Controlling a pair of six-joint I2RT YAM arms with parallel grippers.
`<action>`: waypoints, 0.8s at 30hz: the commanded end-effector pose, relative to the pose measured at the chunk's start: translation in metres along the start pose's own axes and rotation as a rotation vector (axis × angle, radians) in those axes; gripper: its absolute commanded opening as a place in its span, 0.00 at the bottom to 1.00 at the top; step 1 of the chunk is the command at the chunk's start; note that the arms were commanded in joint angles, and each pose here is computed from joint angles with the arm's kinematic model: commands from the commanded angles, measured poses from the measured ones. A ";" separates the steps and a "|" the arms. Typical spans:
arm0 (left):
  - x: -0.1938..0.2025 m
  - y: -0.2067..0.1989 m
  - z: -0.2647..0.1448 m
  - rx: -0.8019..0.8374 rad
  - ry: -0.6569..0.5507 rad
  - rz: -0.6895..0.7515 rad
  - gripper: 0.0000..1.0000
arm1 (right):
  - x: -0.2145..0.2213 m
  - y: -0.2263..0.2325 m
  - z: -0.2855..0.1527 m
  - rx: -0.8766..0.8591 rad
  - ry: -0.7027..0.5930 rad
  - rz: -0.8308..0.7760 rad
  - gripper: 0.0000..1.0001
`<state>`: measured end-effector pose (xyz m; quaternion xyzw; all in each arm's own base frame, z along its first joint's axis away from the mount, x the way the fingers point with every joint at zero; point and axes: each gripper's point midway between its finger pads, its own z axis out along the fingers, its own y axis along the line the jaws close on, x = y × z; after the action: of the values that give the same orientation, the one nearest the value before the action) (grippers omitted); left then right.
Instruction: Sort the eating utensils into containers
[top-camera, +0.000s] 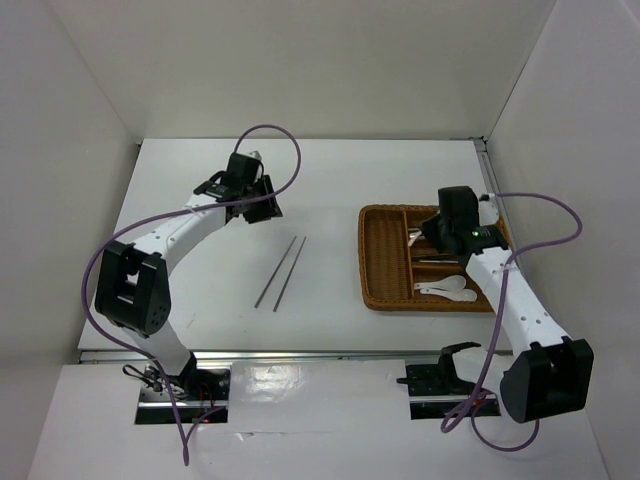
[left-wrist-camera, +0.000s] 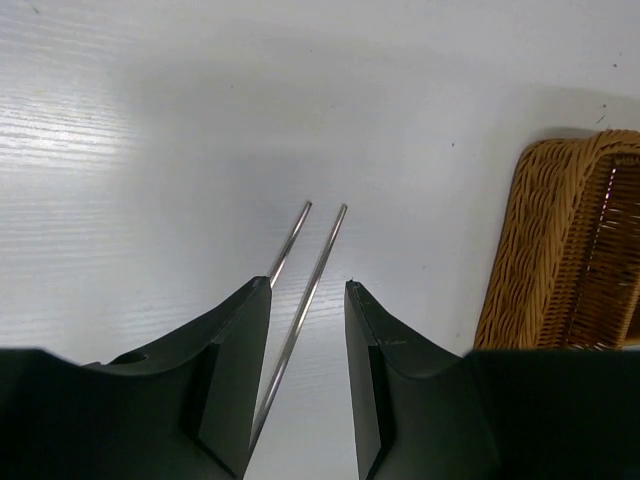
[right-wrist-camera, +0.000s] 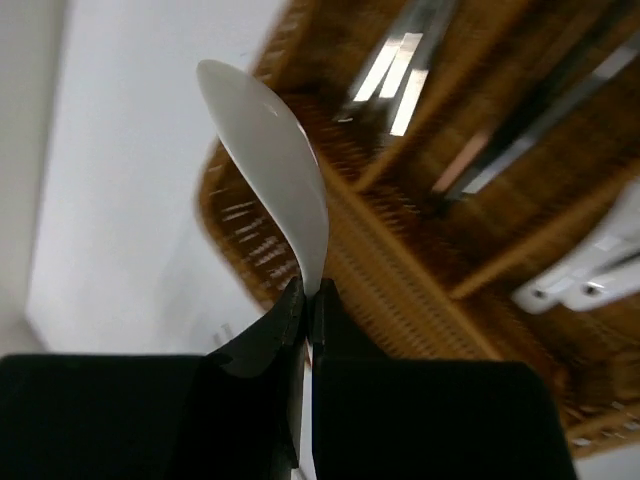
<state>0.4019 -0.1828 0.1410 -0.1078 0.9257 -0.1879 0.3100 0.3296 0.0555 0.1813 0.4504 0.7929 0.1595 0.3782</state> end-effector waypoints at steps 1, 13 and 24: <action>-0.001 -0.001 -0.010 0.009 -0.018 0.039 0.49 | -0.001 -0.075 -0.001 0.302 -0.077 0.138 0.00; 0.005 0.006 -0.013 -0.011 -0.005 0.056 0.48 | 0.011 -0.140 -0.007 0.492 -0.170 0.342 0.00; 0.013 0.008 -0.009 -0.006 0.022 0.055 0.48 | 0.022 -0.159 -0.002 0.550 -0.176 0.398 0.05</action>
<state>0.3892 -0.1775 0.1293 -0.0967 0.9350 -0.1749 0.2930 0.2273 -0.0038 0.0769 0.6790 0.6874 -0.0168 0.2571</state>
